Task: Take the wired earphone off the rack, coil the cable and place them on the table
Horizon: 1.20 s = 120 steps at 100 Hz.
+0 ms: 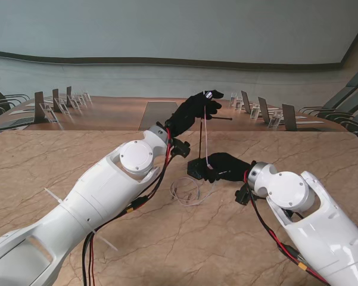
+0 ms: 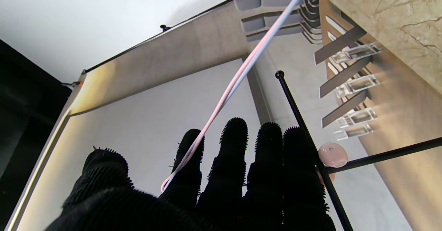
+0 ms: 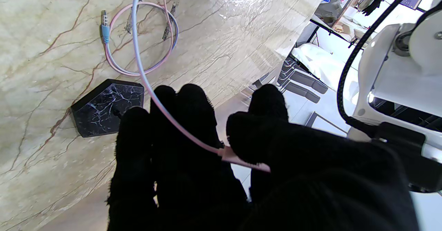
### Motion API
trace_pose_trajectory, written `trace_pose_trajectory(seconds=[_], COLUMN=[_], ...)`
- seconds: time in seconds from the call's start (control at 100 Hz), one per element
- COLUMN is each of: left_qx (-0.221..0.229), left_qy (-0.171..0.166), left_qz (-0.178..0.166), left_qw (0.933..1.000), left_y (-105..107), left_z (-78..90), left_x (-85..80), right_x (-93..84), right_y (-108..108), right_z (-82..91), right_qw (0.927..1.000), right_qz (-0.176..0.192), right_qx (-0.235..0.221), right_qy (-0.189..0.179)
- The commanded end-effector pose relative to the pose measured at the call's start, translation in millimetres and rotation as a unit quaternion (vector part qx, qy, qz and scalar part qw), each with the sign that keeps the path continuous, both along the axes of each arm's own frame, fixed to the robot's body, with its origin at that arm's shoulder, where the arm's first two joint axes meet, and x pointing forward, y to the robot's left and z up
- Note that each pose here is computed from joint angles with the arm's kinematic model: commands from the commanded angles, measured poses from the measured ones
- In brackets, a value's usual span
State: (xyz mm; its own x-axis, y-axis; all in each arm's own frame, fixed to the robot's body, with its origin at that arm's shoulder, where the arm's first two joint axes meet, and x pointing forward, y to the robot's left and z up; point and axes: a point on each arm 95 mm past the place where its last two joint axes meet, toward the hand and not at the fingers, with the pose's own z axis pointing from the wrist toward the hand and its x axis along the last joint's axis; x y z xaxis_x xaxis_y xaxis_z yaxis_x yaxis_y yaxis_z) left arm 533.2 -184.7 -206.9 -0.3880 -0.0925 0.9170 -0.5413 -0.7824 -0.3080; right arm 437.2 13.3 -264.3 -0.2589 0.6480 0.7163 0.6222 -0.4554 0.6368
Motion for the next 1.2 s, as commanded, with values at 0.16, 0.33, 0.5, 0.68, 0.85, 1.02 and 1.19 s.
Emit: trace_pose_trajectory(seconds=[0.16, 0.33, 0.5, 0.68, 0.85, 1.02, 1.19], left_qx=[-0.005, 0.002, 0.006, 0.011, 0.007, 0.007, 0.006], left_qy=[-0.006, 0.0, 0.0, 0.001, -0.005, -0.003, 0.007], left_qz=[-0.001, -0.004, -0.005, -0.001, 0.001, 0.0, -0.003], left_qw=[1.0, 1.0, 1.0, 0.9999, 1.0, 1.0, 1.0], left_y=[-4.0, -6.7, -10.5, -11.5, -12.2, -10.8, -8.1], left_z=[6.4, 2.6, 0.7, -1.5, -0.4, 0.9, 0.9], left_x=[1.7, 2.8, 3.9, 4.4, 4.3, 2.7, 0.1], right_x=[-2.1, -2.8, -3.6, -3.4, -2.7, -2.8, -2.1], right_y=[3.6, 3.7, 2.5, 1.3, 1.1, 1.5, 2.9], right_z=[-1.1, -2.6, -3.0, -2.5, -2.2, -2.5, -0.7], right_qw=[1.0, 1.0, 1.0, 0.9999, 0.9999, 0.9999, 0.9998], right_qz=[0.0, -0.003, -0.005, -0.006, -0.004, -0.007, -0.013], right_qx=[0.001, 0.002, 0.002, 0.003, 0.005, 0.009, 0.018], right_qy=[0.003, 0.006, 0.008, 0.008, 0.008, 0.008, -0.001])
